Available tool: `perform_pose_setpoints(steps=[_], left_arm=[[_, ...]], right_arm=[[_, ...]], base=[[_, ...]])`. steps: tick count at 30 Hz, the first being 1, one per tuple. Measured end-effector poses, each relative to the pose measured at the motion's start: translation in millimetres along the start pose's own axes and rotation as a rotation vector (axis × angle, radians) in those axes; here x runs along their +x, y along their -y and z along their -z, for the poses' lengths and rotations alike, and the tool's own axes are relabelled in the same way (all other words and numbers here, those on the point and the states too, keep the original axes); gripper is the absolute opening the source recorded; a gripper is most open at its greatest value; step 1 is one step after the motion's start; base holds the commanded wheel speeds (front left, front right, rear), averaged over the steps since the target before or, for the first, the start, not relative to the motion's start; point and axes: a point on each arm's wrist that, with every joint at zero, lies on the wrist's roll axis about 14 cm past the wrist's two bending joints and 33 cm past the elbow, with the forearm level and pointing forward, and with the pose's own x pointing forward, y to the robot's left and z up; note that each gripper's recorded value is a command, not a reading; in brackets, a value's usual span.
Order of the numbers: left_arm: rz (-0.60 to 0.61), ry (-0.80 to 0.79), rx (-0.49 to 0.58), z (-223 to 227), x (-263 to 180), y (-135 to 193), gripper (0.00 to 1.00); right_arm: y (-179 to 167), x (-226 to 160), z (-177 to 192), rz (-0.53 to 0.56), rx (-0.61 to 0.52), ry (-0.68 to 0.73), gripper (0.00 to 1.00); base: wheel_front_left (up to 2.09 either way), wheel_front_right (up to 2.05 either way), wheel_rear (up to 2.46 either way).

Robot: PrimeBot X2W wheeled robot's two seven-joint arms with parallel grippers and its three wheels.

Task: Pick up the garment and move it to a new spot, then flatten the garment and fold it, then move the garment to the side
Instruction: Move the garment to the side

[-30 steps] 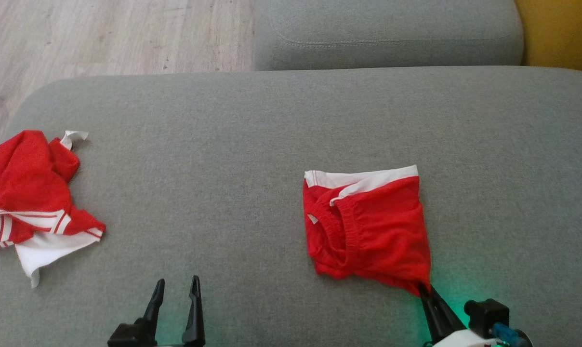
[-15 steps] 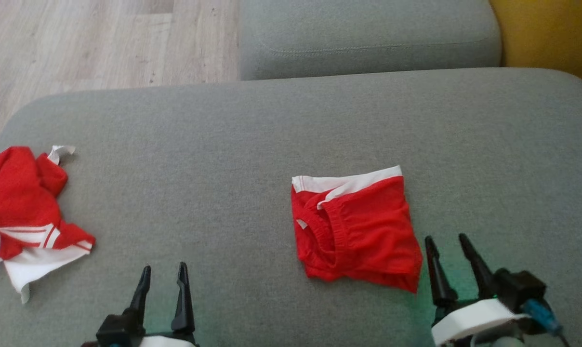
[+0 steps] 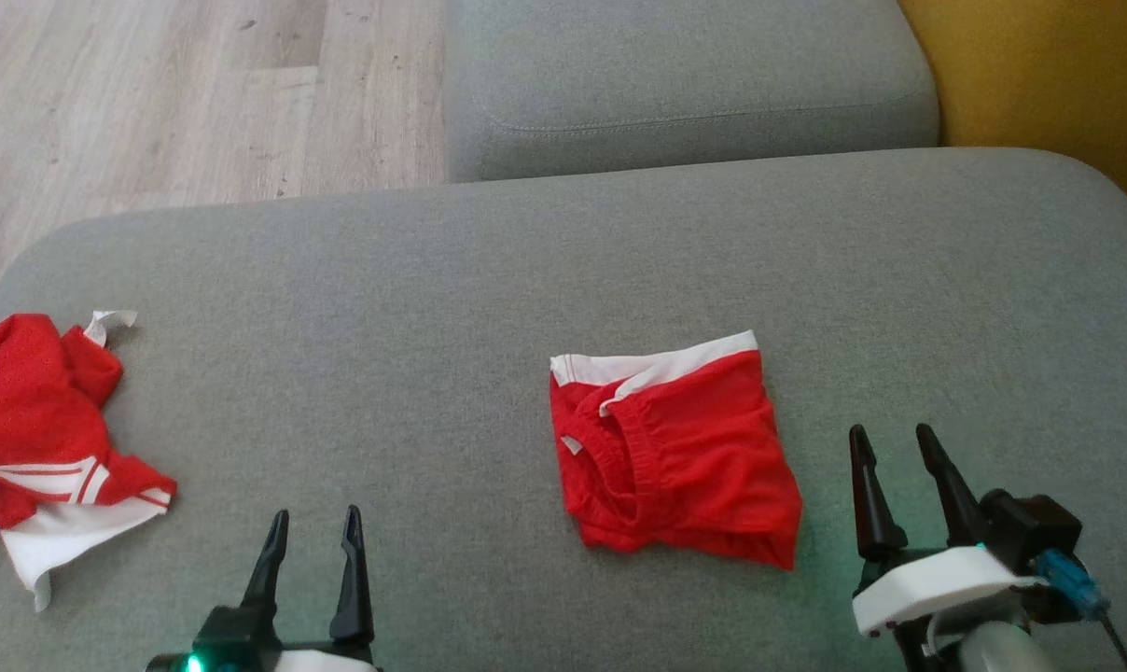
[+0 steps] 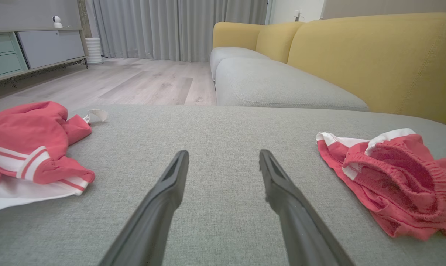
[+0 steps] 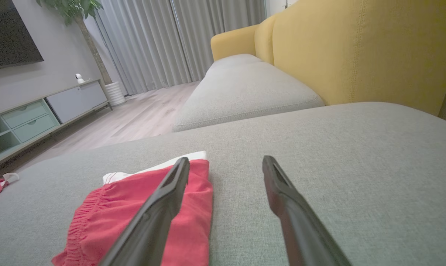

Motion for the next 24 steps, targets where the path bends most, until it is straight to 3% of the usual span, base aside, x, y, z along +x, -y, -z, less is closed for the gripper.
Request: perform_pose_setpoints(steps=[8, 15, 24], left_arm=[[-0.005, -0.028, -0.013, 8.7, -0.7, -0.7, 1.0], [-0.009, -0.089, -0.033, 26.8, -1.8, -0.3, 1.0], [-0.02, -0.118, -0.034, 33.9, 13.5, -4.9, 1.0]], right_arm=[[-10.8, 3.0, 27.8, -0.034, 0.0, -0.093, 1.0], [-22.3, 37.6, 45.8, -0.079, -0.008, -0.183, 1.0], [-24.1, 54.9, 104.2, -0.099, -0.039, -0.407, 1.0]], base=[[0.0, 0.0, 0.0], [0.0, 0.0, 0.0], [0.0, 0.0, 0.0]])
